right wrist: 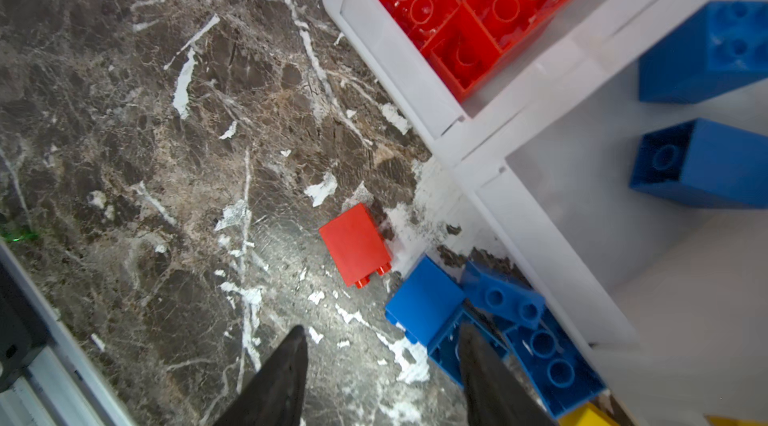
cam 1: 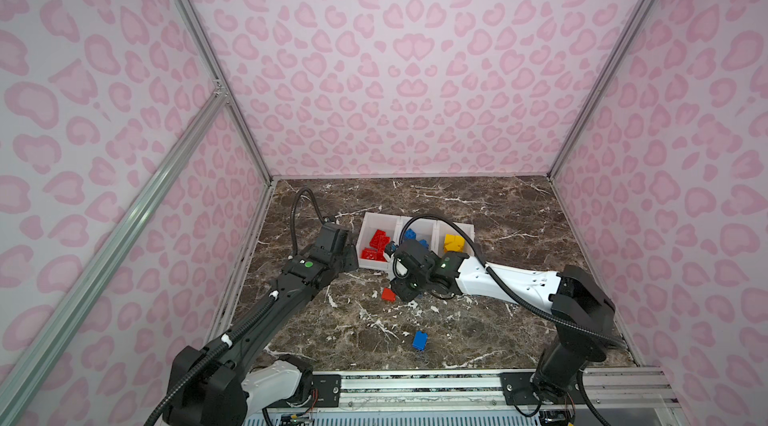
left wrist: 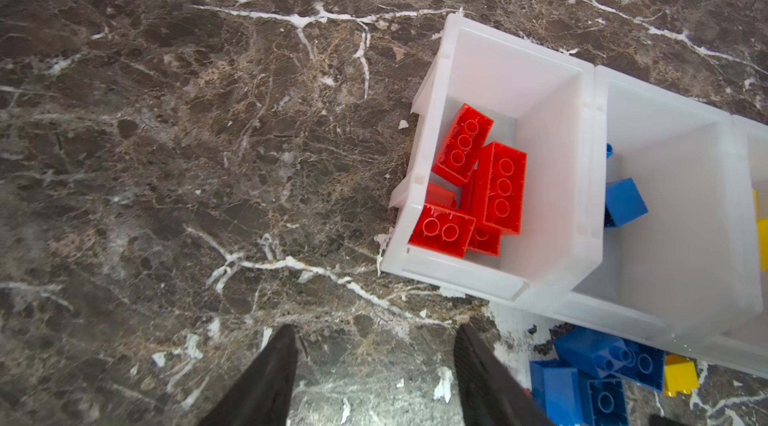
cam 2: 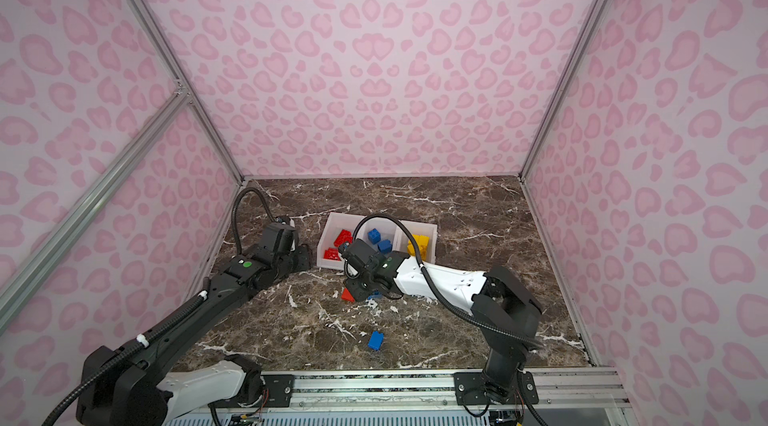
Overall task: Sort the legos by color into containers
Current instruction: 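Reach the right gripper to the blue bricks in front of the bin and grasp one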
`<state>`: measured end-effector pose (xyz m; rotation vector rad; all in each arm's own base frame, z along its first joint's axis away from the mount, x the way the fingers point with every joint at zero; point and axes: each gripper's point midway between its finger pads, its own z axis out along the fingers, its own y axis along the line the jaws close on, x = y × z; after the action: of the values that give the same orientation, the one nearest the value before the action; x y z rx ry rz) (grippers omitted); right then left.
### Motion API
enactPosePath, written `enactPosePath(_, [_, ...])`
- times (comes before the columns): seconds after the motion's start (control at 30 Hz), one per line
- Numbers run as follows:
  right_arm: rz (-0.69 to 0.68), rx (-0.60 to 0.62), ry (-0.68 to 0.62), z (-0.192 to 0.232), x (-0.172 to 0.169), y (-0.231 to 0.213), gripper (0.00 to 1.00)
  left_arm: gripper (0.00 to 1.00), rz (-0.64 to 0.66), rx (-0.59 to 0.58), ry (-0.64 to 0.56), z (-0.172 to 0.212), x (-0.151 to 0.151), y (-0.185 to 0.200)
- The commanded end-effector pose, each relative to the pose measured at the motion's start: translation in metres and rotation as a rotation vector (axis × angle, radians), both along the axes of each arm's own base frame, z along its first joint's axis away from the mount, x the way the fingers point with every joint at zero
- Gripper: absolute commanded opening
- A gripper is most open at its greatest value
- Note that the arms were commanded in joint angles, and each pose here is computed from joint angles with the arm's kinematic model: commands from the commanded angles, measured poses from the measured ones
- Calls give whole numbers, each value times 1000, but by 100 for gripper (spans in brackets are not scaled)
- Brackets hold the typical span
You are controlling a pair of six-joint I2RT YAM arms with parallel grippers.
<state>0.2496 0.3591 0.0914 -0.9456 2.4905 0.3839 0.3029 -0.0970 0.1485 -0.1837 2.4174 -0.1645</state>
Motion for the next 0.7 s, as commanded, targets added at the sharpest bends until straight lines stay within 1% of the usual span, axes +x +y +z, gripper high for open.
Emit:
enactPosePath(0.0, [-26, -74, -22, -8, 8, -6, 59, 63, 43, -4, 12, -5, -11, 9])
enactPosePath(0.13, [-169, -112, -48, -11, 19, -22, 57, 62, 54, -7, 27, -11, -20, 13])
enactPosePath(0.23, [-233, -117, -38, -18, 18, -29, 57, 62, 52, -10, 38, -15, -22, 13])
enactPosePath(0.4, [-306, -145, -41, -29, 21, -40, 56, 63, 43, -16, 47, -16, -21, 10])
enactPosePath(0.67, [-374, -119, -19, -39, 29, -39, 53, 62, 37, -22, 54, -18, -22, 8])
